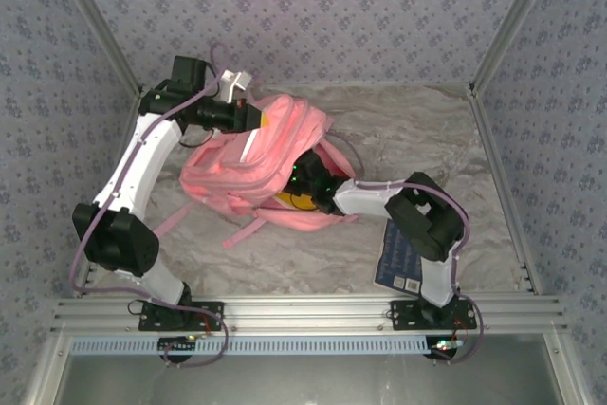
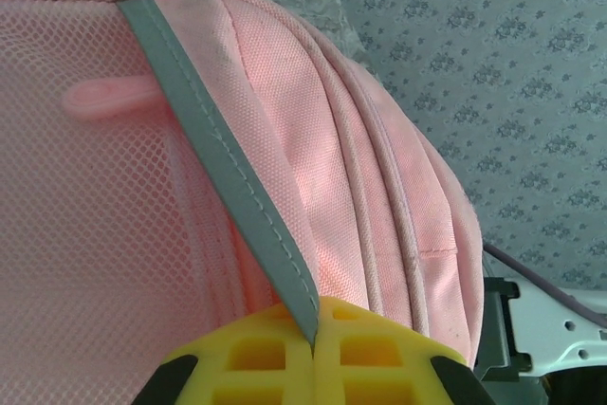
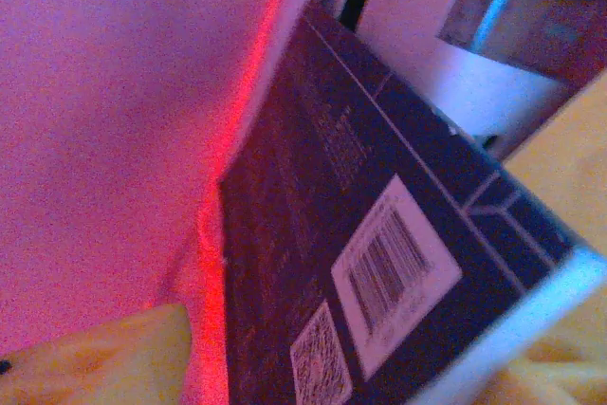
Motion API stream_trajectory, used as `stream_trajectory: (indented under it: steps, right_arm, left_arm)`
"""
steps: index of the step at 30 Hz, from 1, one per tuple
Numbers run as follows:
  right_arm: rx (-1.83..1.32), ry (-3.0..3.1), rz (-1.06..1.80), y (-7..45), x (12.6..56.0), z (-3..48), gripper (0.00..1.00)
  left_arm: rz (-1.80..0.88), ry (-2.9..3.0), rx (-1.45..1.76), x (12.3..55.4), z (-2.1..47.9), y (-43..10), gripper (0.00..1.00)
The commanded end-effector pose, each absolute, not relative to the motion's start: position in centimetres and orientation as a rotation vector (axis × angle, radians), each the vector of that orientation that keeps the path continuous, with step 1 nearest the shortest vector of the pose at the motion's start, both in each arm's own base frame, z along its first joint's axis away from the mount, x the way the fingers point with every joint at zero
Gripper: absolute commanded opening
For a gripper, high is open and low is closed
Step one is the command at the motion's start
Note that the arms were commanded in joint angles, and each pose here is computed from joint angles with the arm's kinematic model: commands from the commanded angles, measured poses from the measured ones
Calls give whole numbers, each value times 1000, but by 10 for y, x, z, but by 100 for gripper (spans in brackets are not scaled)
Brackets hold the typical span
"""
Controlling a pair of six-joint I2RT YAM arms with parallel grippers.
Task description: Pack the student bag
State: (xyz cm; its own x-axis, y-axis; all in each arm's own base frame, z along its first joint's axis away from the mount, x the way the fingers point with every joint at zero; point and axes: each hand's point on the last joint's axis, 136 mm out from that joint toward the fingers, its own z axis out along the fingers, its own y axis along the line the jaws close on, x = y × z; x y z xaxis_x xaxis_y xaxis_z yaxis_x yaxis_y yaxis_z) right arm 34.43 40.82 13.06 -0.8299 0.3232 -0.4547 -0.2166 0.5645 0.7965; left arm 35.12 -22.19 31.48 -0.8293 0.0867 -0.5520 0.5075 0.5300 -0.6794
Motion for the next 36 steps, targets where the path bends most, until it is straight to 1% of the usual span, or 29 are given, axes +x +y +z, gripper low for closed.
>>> stream_trajectory:
  steps: [1, 5, 8, 10, 13, 15, 17, 19, 22, 24, 28, 30, 32, 33, 34, 35, 36]
  right_arm:
    - [19, 2186, 1116, 381, 340, 145, 74]
    - [-7, 2159, 1061, 351, 325, 152, 75]
    - [-31, 2147, 1035, 329, 312, 155, 73]
    - [-1, 2187, 974, 306, 305, 149, 70]
    - [2, 2251, 798, 263, 287, 145, 63]
    - [45, 2250, 560, 219, 276, 148, 60]
    - [103, 2249, 432, 182, 261, 149, 60]
    - [161, 2279, 363, 151, 243, 145, 60]
    - [197, 2337, 327, 122, 223, 142, 63]
    - [342, 2384, 182, 86, 206, 128, 63]
    - [641, 2475, -112, 25, 177, 98, 68]
    - [794, 2493, -260, 0, 164, 84, 73]
    - [850, 2483, -347, -13, 160, 77, 84]
    - [870, 2478, -365, -17, 161, 72, 87]
    - [897, 2484, -355, -17, 161, 67, 91]
    - [930, 2499, -330, -16, 161, 60, 92]
    - [959, 2513, -292, -14, 163, 52, 93]
  left_arm:
    - [-1269, 2066, 588, 342, 377, -222, 0]
    - [-1247, 2091, 535, 348, 372, -215, 0]
    - [-1204, 2113, 493, 354, 367, -209, 0]
    - [-1152, 2134, 455, 360, 362, -205, 0]
    - [-1070, 2185, 380, 368, 347, -197, 0]
    - [-997, 2229, 361, 370, 333, -199, 0]
    - [-877, 2294, 377, 370, 311, -205, 0]
    - [-784, 2363, 384, 372, 286, -211, 0]
    - [-608, 2463, 328, 385, 246, -206, 0]
    - [-388, 2489, 307, 395, 227, -190, 0]
    - [-136, 2481, 286, 409, 210, -165, 0]
    - [-44, 2471, 290, 413, 208, -156, 0]
    - [5, 2453, 312, 414, 207, -154, 0]
    - [-9, 2450, 322, 413, 207, -157, 4]
    - [-58, 2460, 336, 410, 205, -164, 13]
    - [-131, 2472, 347, 407, 204, -174, 23]
    - [-205, 2486, 350, 401, 203, -185, 30]
